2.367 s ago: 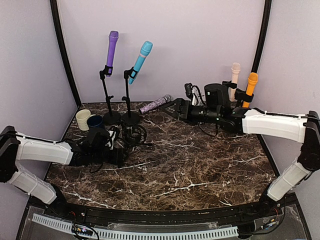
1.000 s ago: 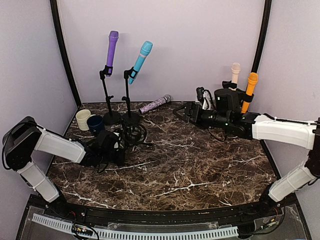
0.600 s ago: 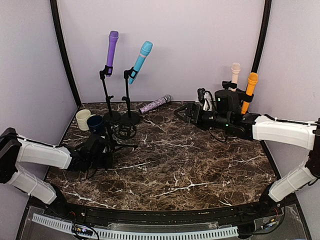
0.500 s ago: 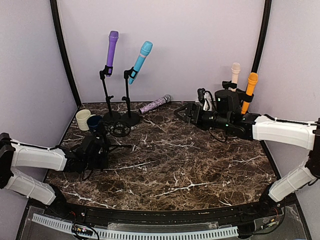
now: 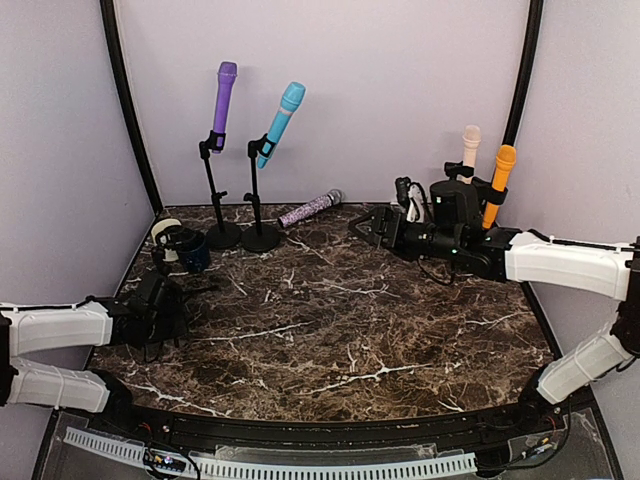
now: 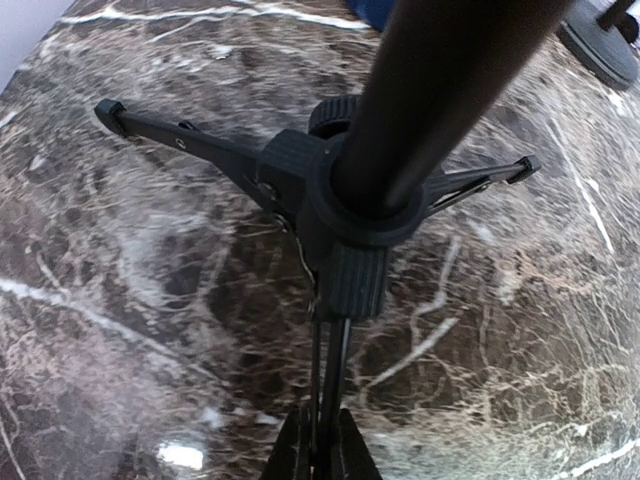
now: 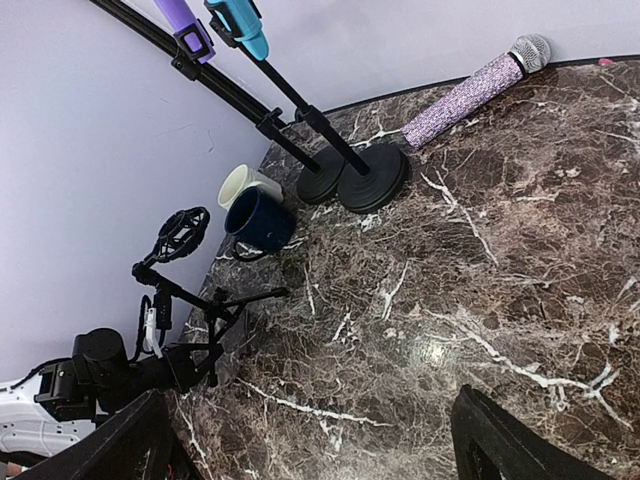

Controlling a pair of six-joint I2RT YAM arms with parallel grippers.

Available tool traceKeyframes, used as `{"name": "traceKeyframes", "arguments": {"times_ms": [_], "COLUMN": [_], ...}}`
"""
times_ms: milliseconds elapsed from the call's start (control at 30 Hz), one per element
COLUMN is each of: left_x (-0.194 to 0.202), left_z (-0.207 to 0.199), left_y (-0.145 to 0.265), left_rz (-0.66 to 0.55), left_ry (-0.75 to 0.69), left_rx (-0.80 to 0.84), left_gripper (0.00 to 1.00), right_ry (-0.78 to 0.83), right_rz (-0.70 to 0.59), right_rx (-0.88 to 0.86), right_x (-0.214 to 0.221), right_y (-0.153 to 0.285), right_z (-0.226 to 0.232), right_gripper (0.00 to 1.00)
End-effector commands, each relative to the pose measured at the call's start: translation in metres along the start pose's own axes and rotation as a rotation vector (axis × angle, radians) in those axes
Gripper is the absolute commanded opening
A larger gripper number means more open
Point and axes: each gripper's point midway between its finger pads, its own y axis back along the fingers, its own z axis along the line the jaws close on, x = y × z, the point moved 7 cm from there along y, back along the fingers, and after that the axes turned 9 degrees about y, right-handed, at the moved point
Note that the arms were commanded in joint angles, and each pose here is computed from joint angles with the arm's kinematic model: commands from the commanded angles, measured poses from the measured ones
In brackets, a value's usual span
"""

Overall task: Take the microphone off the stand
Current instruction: Place the microphone stand at the corner of the board.

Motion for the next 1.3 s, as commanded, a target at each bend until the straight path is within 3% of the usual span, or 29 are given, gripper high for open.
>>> {"name": "traceKeyframes", "arguments": {"times_ms": [0, 200, 633, 767, 933, 1000, 1267], "left_x": [-0.010, -0.026, -0.041, -0.039, -0.038, -0.039, -0.054], "left_z": [0.017, 0.032, 0.043, 0.042, 0.041, 0.040, 0.027], "left_y": [0.004, 0.002, -0.020, -0.019, -0.009, -0.002, 0.045], "left_rz": [-0.019, -0.041, -0.009, 0.002, 0.024, 0.027, 0.042], "left_ry": [0.103, 0.190, 0.224, 0.217, 0.216, 0.220, 0.182], "left_rx": [-0.084, -0.101, -0.108, -0.092, -0.072, -0.053, 0.082], "left_gripper": [0.00, 0.00, 0.00, 0.24, 0.63, 0.71, 0.74], "right_ry": [0.019, 0.020, 0.026, 0.026, 0.031, 0.033, 0.046], "right_rz": [-0.072, -0.071, -0.082, -0.086, -0.091, -0.092, -0.105], "right_rx": [-0.031, -0.031, 0.000, 0.010, 0.015, 0.019, 0.048], "right_x": [-0.017, -0.016, -0.015, -0.015, -0.017, -0.018, -0.021], "right_y": [0.010, 0.010, 0.019, 0.022, 0.024, 0.026, 0.034], "right_z": [0.009, 0.008, 0.005, 0.004, 0.004, 0.004, 0.001], "right_gripper": [0.99, 0.98, 0.99, 0.98, 0.99, 0.98, 0.99]}}
